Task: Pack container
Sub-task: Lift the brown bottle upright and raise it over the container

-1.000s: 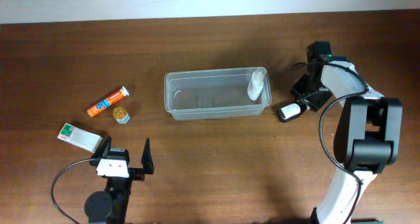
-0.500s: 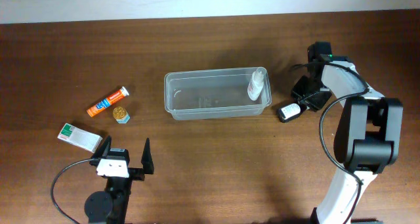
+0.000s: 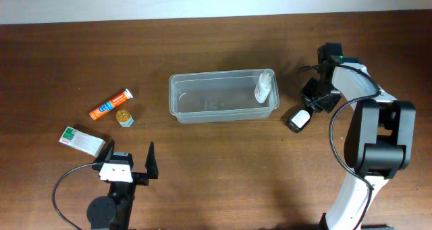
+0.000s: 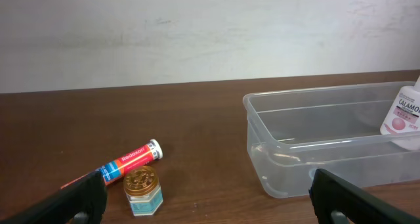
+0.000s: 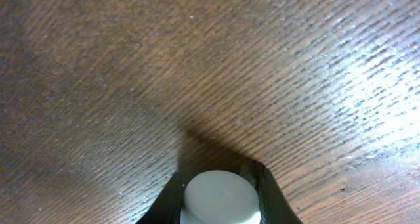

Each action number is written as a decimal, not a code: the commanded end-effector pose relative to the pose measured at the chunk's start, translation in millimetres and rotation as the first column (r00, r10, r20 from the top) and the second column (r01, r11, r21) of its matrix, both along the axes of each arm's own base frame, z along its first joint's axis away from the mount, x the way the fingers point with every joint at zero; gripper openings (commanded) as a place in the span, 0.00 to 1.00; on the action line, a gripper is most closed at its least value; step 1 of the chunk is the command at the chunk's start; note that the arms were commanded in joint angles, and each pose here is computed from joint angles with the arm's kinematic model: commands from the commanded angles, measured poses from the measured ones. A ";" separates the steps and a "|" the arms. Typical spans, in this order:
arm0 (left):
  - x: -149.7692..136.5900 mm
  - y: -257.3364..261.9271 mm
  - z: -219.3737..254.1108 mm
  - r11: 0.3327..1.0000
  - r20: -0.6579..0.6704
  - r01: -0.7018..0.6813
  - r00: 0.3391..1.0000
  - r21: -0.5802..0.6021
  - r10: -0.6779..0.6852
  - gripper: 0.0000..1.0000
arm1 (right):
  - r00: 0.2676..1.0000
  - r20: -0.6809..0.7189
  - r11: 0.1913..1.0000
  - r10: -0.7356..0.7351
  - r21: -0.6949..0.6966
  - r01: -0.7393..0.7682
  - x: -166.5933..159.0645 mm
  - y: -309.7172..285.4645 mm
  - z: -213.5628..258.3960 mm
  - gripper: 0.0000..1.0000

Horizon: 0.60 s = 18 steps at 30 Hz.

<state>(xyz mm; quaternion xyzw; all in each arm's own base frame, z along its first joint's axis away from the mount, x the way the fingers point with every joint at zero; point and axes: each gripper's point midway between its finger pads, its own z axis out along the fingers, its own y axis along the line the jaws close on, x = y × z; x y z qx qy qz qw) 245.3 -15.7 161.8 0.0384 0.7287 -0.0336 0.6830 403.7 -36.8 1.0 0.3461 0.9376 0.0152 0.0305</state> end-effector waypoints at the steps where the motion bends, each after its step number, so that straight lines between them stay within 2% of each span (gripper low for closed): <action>1: -0.1 -0.9 -1.9 1.000 0.003 0.009 1.000 0.018 -0.009 0.99 | 0.999 0.011 0.999 0.040 0.007 -0.040 0.5 1.0 -2.2 0.13; 11: 0.0 -0.9 -2.1 1.000 0.002 0.009 1.000 0.018 -0.009 1.00 | 0.991 0.050 0.992 0.124 -0.023 -0.123 13.0 -3.0 4.6 0.12; 18: 0.0 -0.8 -2.1 1.000 0.002 0.009 1.000 0.018 -0.009 0.99 | 0.961 0.123 0.969 0.246 -0.066 -0.240 41.9 -6.4 53.3 0.12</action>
